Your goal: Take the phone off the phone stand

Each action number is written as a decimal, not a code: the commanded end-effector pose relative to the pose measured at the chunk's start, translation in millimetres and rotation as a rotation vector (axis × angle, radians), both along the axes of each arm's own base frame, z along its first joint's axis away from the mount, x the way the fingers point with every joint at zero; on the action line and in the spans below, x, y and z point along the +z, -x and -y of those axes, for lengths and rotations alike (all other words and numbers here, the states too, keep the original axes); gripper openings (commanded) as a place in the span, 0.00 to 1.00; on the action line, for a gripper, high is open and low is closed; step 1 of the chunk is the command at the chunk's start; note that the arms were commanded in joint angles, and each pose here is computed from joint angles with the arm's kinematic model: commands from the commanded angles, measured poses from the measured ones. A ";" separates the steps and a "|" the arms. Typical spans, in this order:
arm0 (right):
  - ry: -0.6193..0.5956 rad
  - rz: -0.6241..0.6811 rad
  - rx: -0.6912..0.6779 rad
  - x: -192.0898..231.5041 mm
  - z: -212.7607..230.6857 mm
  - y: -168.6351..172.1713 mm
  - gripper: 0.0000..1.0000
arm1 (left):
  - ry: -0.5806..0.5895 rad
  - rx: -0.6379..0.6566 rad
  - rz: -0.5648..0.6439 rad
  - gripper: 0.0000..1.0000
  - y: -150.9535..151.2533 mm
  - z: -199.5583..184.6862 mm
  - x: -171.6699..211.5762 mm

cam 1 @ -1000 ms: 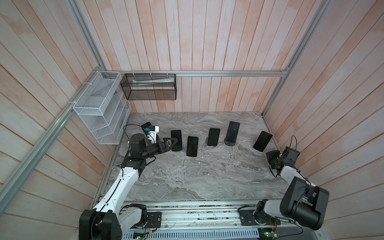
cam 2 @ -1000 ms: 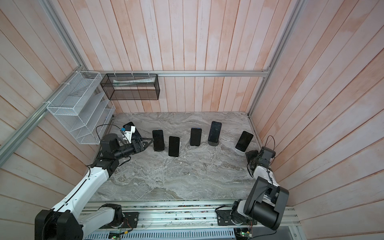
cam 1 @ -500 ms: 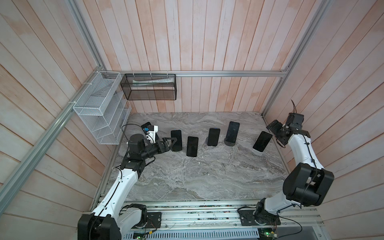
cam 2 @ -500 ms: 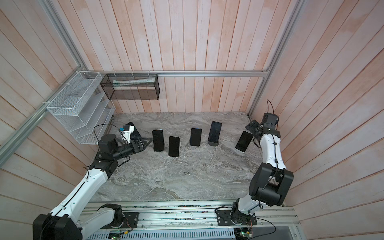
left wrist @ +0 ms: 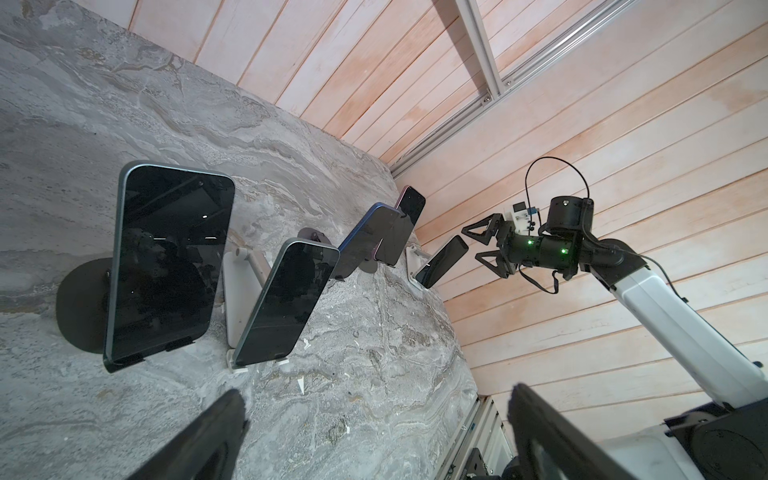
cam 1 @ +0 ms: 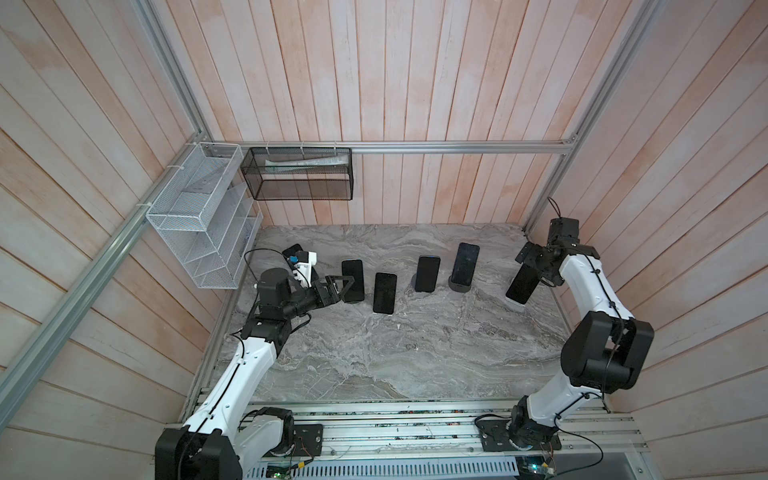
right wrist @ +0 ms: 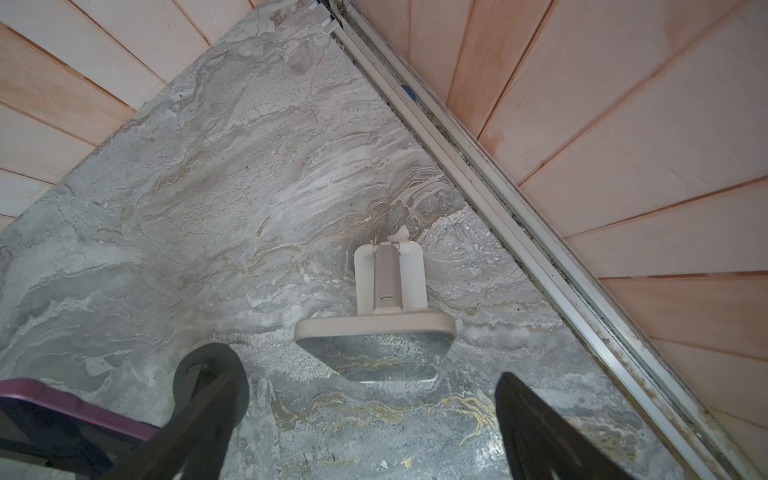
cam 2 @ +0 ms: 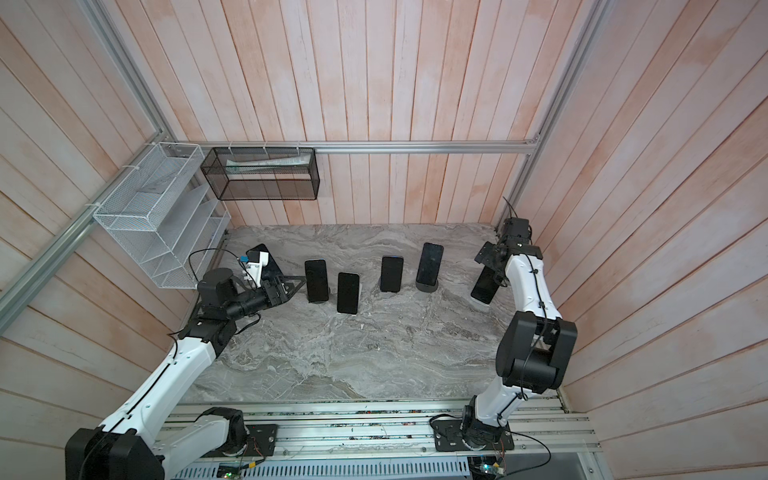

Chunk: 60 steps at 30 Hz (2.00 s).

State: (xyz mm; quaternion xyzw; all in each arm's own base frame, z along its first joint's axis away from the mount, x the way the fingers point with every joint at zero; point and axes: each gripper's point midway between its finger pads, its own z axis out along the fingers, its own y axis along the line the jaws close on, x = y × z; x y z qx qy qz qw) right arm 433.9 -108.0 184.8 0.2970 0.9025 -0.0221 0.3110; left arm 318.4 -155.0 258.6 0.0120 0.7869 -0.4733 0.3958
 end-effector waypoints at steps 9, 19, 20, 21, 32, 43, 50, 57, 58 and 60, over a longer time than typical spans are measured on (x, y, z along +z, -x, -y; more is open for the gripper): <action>0.059 -0.058 0.034 -9.2 2.3 -7.6 0.98 | -0.007 -0.003 0.052 1.00 -0.8 0.6 13.9; 0.049 -0.063 0.031 -23.0 2.2 -12.6 0.98 | -0.008 -0.007 0.051 1.00 -0.9 1.0 13.0; 0.048 -0.063 0.032 -24.3 1.8 -13.1 0.98 | -0.008 -0.006 0.050 1.00 -0.7 1.0 12.8; 0.048 -0.063 0.031 -25.4 1.9 -13.3 0.98 | -0.008 -0.006 0.049 1.00 -0.9 0.9 12.5; 0.050 -0.073 0.041 -40.6 2.6 -18.0 0.94 | -0.008 -0.007 0.043 1.00 -2.1 1.2 10.2; 0.070 -0.094 0.046 -54.1 5.2 -15.7 0.87 | -0.008 -0.009 0.034 1.00 -3.4 1.6 7.2; 0.078 -0.106 0.057 -59.2 5.5 -14.0 0.82 | -0.007 -0.009 0.031 1.00 -4.2 1.4 6.4; 0.085 -0.114 0.061 -62.3 5.7 -11.0 0.75 | -0.006 -0.010 0.030 1.00 -4.2 1.6 6.3; 0.087 -0.113 0.063 -61.8 5.5 -10.8 0.75 | -0.006 -0.011 0.031 1.00 -4.2 1.7 6.6; 0.089 -0.110 0.063 -61.1 5.9 -10.6 0.74 | -0.006 -0.011 0.029 1.00 -4.2 1.6 5.3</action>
